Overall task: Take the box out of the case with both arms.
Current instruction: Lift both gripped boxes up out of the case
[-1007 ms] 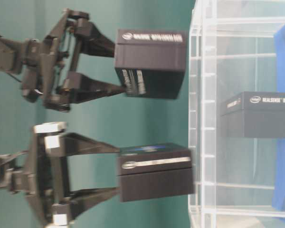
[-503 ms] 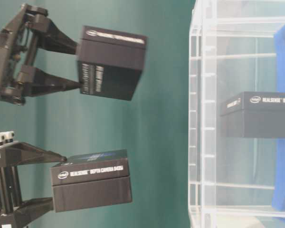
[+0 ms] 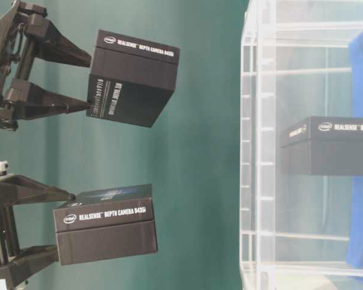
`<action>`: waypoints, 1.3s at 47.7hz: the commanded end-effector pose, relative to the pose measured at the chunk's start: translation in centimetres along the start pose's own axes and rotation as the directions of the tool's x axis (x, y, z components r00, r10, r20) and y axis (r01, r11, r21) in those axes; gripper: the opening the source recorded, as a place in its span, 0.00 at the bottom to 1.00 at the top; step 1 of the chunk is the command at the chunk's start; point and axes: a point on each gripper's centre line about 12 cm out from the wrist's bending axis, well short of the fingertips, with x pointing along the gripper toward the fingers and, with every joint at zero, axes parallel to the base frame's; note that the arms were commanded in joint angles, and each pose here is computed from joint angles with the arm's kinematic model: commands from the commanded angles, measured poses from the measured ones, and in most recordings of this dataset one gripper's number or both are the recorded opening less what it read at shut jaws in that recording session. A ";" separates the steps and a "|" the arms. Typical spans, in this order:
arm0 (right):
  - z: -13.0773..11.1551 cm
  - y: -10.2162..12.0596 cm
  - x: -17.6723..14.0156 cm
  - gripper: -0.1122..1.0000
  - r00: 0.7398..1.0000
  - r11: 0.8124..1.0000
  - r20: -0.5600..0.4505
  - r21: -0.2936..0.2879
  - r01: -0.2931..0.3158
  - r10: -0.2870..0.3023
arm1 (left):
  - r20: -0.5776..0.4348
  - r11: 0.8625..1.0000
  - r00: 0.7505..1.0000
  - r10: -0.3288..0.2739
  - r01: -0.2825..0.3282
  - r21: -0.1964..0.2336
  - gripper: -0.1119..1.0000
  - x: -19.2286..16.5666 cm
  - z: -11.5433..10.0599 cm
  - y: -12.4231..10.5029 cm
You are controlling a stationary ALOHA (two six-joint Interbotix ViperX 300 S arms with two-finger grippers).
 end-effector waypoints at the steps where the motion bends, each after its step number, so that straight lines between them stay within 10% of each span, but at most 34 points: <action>1: 0.5 -0.6 -2.4 0.70 0.998 0.999 0.032 0.014 -0.052 0.052 | 0.020 0.999 0.999 -0.041 0.041 -0.002 0.67 -1.6 0.0 0.4; 62: 0.3 -0.5 -2.5 0.71 0.998 0.998 0.030 0.010 -0.057 0.056 | 0.020 0.999 0.999 -0.033 0.033 -0.008 0.67 -1.6 0.1 0.6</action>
